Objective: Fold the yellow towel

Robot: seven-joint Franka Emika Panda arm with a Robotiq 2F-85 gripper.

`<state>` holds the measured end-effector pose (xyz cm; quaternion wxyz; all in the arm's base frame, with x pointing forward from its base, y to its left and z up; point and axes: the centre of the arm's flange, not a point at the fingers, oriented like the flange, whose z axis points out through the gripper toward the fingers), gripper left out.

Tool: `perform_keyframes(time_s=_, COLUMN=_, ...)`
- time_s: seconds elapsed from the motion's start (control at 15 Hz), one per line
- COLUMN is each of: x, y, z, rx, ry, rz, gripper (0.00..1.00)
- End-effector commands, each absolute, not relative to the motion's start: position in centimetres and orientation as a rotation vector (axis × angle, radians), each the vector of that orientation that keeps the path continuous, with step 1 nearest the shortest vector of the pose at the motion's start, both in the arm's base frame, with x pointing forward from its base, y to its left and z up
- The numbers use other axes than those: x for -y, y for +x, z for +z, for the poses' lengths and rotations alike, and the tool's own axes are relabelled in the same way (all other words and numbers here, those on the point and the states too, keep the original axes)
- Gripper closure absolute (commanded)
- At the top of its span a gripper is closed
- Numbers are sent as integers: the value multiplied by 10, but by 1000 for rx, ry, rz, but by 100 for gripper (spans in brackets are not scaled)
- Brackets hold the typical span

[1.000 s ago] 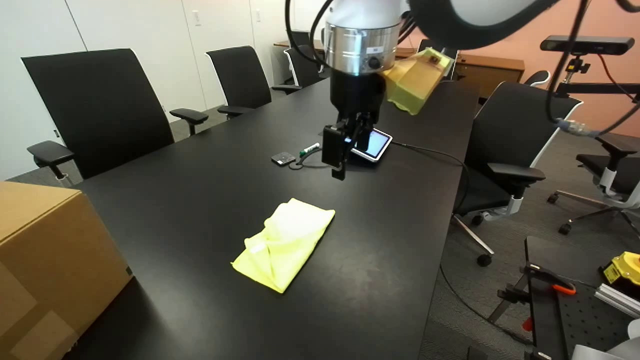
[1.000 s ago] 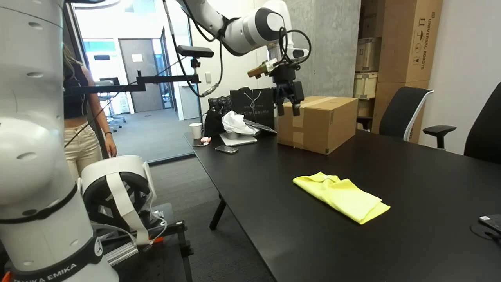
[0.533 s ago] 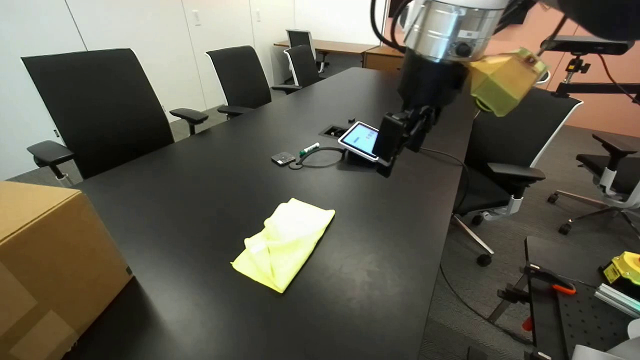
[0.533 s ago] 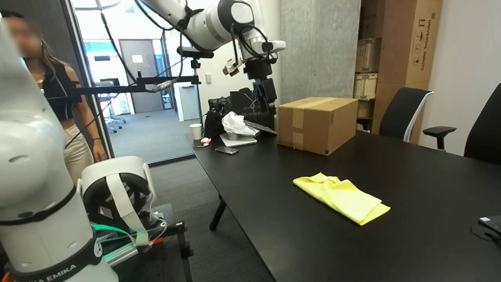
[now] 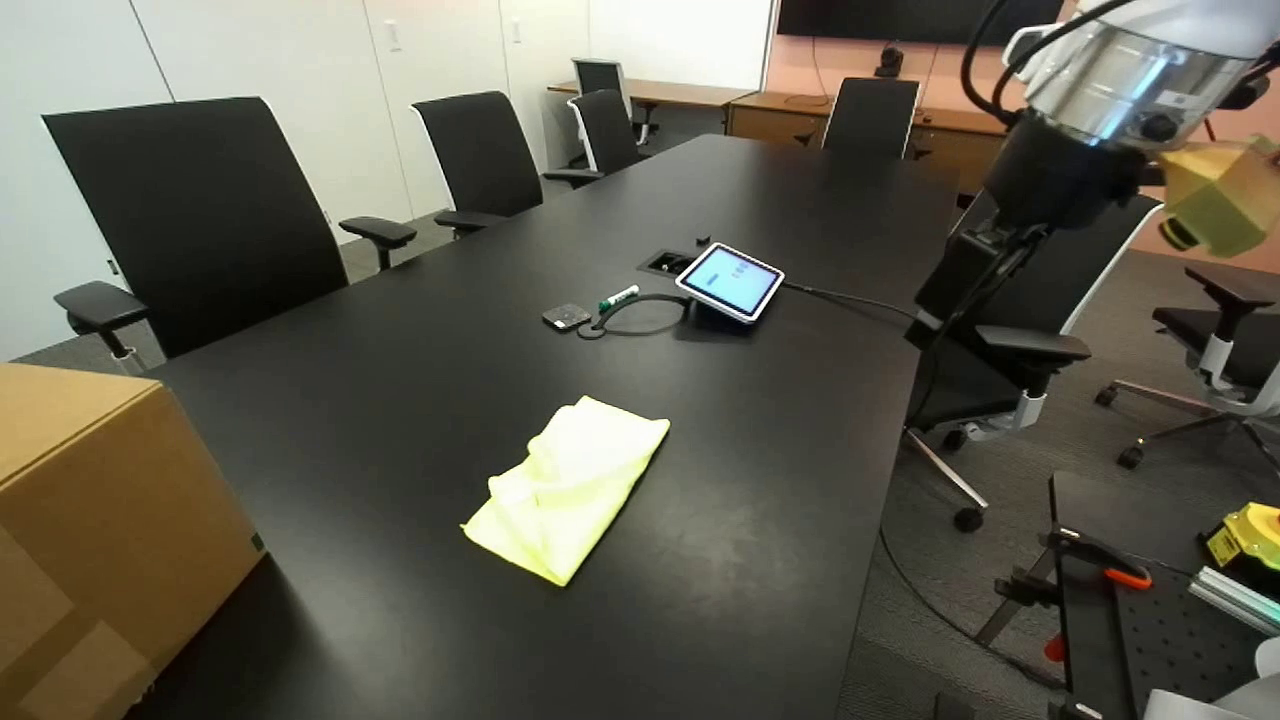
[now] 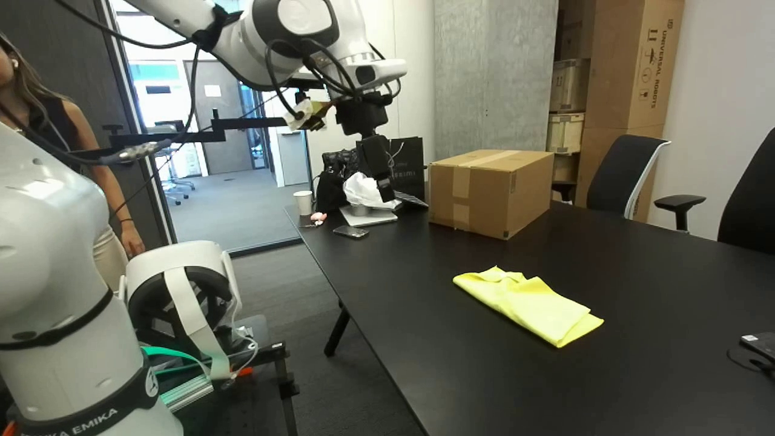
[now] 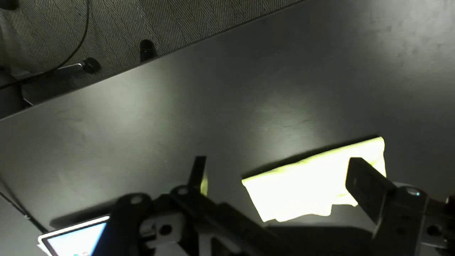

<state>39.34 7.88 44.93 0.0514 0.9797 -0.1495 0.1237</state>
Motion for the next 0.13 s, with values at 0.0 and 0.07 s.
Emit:
perform_keyframes(time_s=0.0, x=-76, y=387, z=450, rx=460, ry=2981, rz=388, gripper=0)
perform_keyframes(time_s=0.07, x=-75, y=383, z=450, rx=461, ry=2981, rz=394, gripper=0)
